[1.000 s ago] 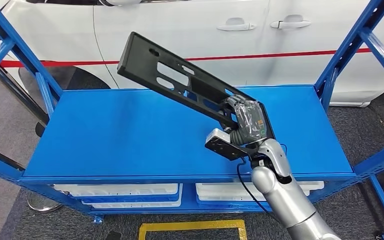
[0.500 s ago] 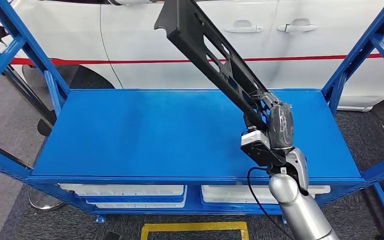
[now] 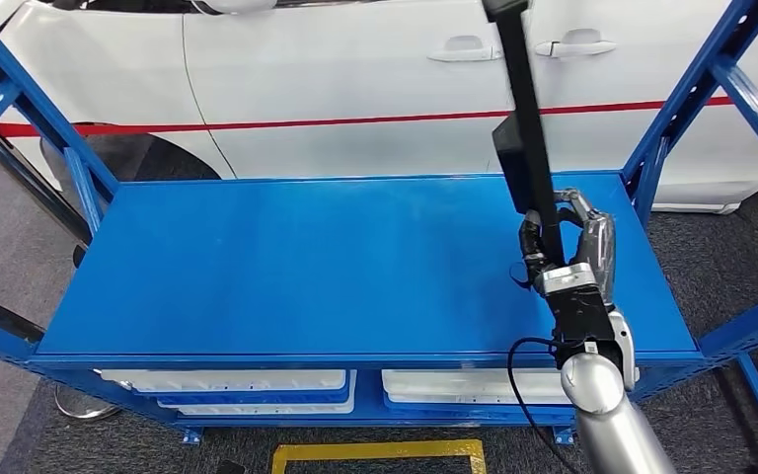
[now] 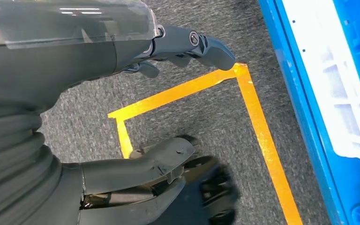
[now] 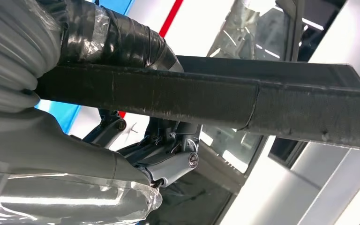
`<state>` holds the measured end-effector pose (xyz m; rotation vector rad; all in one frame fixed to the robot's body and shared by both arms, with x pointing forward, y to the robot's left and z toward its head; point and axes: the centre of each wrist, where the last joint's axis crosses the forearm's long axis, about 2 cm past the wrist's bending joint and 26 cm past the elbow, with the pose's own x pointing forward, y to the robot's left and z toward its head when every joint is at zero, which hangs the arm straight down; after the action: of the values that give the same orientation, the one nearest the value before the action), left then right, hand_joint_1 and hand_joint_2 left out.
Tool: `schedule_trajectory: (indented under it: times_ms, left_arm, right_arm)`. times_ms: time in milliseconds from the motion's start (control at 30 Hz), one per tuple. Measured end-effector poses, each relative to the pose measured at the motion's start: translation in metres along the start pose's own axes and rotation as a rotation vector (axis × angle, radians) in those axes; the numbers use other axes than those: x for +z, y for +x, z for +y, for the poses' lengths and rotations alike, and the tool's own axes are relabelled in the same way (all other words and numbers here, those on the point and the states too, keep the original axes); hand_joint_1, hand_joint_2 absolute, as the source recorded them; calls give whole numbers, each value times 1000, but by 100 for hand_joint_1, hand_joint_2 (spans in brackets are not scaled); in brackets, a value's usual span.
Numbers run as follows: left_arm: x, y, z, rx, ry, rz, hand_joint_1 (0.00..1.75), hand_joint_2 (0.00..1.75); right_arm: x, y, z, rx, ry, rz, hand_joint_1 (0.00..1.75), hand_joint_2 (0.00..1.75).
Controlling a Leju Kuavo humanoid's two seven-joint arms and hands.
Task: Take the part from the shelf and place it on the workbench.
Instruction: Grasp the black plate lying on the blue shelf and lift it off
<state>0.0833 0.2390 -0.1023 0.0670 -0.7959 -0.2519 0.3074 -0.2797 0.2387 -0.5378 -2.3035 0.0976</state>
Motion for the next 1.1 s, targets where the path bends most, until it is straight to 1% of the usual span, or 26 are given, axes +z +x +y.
schedule_trajectory:
  times_ms: [200, 367, 667, 833, 1100]
  left_arm:
    - [0, -1, 3, -5, 9, 1, 0, 175]
    - [-1, 1, 3, -8, 14, 6, 0, 175]
    - [-2, 2, 3, -20, 13, 31, 0, 175]
    - [-3, 3, 2, -12, 18, 71, 0, 175]
    - [-3, 4, 2, -18, 22, 64, 0, 175]
  right_arm:
    - [10, -3, -12, -33, -20, 26, 175, 175]
    - [10, -3, -16, -30, -25, 18, 175, 175]
    - [10, -2, -17, -35, -12, 18, 175, 175]
    - [9, -2, -17, -36, -3, 14, 175, 175]
    - [10, -2, -17, -33, 12, 23, 175, 175]
